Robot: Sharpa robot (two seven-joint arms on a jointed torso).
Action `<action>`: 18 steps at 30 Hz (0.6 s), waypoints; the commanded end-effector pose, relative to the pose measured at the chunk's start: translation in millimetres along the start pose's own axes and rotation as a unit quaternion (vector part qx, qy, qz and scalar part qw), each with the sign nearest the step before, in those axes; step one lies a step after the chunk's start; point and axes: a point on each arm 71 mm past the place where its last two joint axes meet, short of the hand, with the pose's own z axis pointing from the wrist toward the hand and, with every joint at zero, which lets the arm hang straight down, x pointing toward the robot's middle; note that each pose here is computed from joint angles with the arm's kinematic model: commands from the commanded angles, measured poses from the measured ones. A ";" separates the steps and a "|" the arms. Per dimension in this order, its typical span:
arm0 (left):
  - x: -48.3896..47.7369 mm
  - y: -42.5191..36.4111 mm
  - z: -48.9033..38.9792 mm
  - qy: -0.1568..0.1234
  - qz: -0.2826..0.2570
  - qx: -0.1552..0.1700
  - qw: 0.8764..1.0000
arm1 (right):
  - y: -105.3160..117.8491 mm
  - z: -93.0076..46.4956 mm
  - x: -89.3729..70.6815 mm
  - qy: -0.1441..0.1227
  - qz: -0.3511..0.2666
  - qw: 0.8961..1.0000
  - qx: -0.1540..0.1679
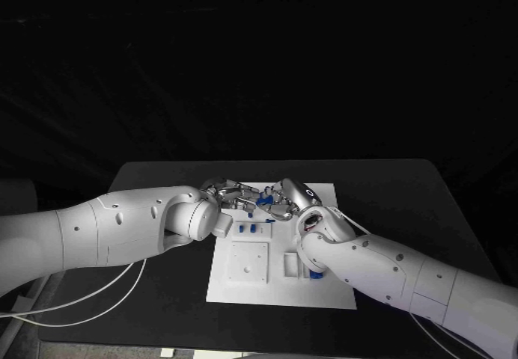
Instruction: Assemble the parts on the task board
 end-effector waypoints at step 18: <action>-5.3 -4.5 -1.3 0.003 0.030 0.034 0.999 | -12.8 -1.3 -4.9 0.035 -0.037 0.999 0.007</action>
